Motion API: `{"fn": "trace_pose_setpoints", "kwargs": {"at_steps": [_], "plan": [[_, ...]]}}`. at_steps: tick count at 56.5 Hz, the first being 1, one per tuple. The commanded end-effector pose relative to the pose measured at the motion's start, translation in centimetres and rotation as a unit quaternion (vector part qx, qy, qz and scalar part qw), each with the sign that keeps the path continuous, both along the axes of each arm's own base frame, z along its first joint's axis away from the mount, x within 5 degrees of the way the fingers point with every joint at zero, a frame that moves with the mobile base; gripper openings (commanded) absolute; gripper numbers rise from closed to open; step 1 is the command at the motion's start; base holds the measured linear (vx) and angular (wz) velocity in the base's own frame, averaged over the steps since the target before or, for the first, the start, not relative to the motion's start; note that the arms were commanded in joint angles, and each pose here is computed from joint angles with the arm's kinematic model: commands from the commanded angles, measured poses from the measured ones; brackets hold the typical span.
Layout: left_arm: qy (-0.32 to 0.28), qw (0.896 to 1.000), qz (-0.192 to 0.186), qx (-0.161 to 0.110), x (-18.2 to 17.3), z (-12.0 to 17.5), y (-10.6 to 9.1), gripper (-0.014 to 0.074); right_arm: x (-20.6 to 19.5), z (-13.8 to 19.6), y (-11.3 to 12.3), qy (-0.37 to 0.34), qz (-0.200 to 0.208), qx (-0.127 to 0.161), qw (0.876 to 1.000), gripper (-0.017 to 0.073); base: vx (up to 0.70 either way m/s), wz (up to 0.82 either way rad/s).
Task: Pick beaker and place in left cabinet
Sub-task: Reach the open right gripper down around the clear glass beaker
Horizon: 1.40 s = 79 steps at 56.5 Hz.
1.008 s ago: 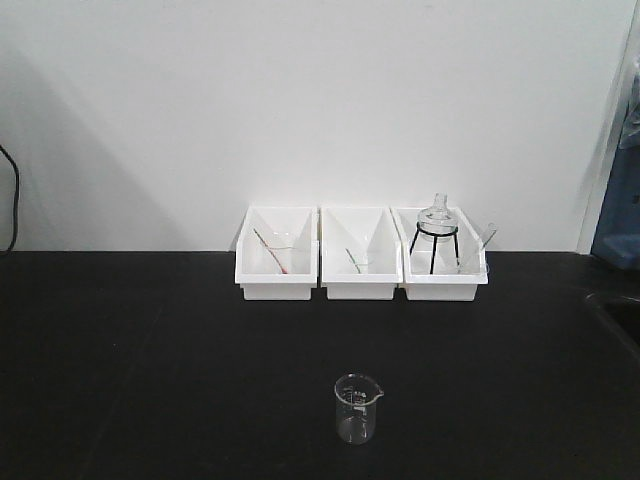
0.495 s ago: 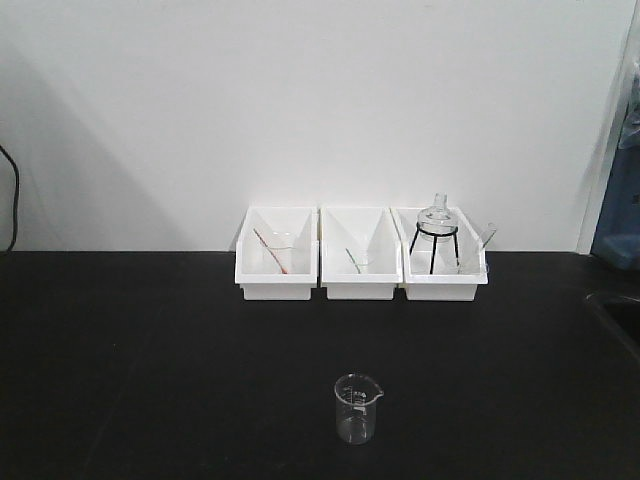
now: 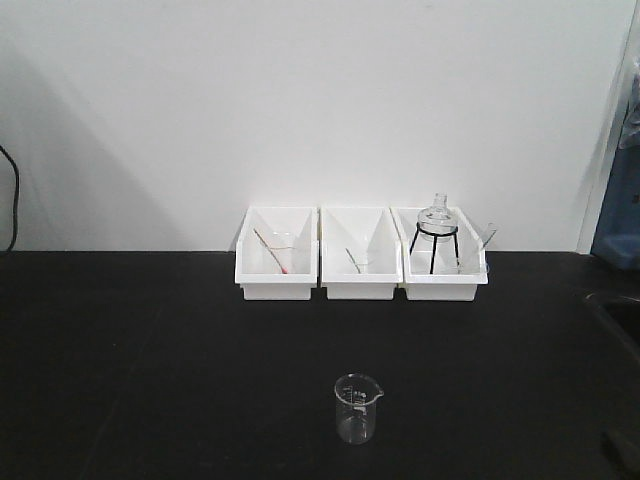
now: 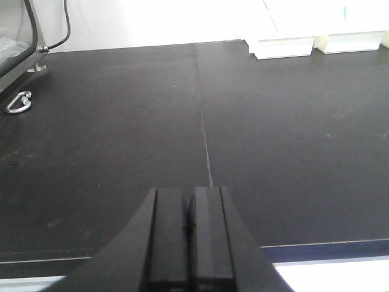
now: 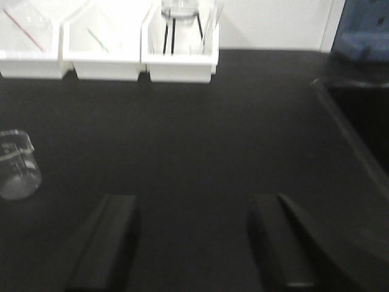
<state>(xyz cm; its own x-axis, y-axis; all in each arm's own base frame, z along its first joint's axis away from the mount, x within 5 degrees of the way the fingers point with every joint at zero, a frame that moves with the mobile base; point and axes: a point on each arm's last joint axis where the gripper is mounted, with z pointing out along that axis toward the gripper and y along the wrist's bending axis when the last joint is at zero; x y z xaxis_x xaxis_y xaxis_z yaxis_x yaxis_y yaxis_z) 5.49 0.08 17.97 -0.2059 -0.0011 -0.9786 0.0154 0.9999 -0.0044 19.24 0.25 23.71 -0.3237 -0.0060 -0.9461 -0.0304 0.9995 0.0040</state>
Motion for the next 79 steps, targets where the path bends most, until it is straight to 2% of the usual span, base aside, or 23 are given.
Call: {"fn": "trace_pose_setpoints", "kwargs": {"at_steps": [1,6,13,17,22,26,31,42,51,62,67,79], "plan": [[-0.054,0.998,-0.011,-0.006,0.0,1.1,-0.2,0.0004,2.1,1.1,0.3,-0.072,0.017,0.001,0.997,0.057,0.0,0.0],[-0.054,0.998,-0.011,-0.006,0.0,1.1,-0.2,0.0004,3.4,0.1,0.8,-0.091,0.047,-0.014,0.995,0.0595,0.0,0.0],[-0.054,0.998,-0.011,-0.006,0.0,1.1,-0.2,0.0004,4.8,-0.9,2.5,-0.139,0.151,-0.056,0.977,0.0604,0.0,0.0],[-0.054,0.998,-0.011,-0.006,0.0,1.1,-0.2,0.0004,5.6,-1.5,3.5,-0.147,0.21,-0.06,0.965,0.0603,0.0,0.0],[-0.054,0.998,-0.011,-0.006,0.0,1.1,-0.2,0.0004,6.9,-2.5,4.1,-0.135,0.248,-0.056,0.958,0.0603,0.0,0.0],[-0.054,0.998,-0.011,-0.006,0.0,1.1,-0.2,0.0004,8.3,-3.1,4.2,-0.13,0.252,-0.048,0.958,0.0603,0.0,0.0],[-0.054,0.998,-0.011,-0.006,0.0,1.1,-0.2,0.0004,10.1,-3.8,4.8,-0.123,0.259,-0.022,0.958,0.0603,0.0,0.0],[-0.054,0.998,-0.011,-0.006,0.0,1.1,-0.2,0.0004,12.8,-5.1,8.9,-0.116,0.312,-0.023,0.943,0.0603,0.0,0.0],[-0.054,0.998,-0.011,-0.006,0.0,1.1,-0.2,0.0004,15.0,-6.7,11.2,-0.096,0.307,-0.004,0.947,0.0603,0.0,0.0],[-0.054,0.998,-0.011,-0.006,0.0,1.1,-0.2,0.0004,16.7,-8.5,13.2,-0.061,0.313,-0.005,0.948,0.0599,0.0,0.0],[-0.054,0.998,-0.011,-0.006,0.0,1.1,-0.2,0.0004,17.6,-9.0,13.7,-0.06,0.313,-0.003,0.948,0.0596,0.0,0.0],[-0.054,0.998,-0.011,-0.006,0.0,1.1,-0.2,0.0004,19.9,-10.2,14.4,-0.057,0.302,0.026,0.951,0.0592,0.0,0.0]]}}
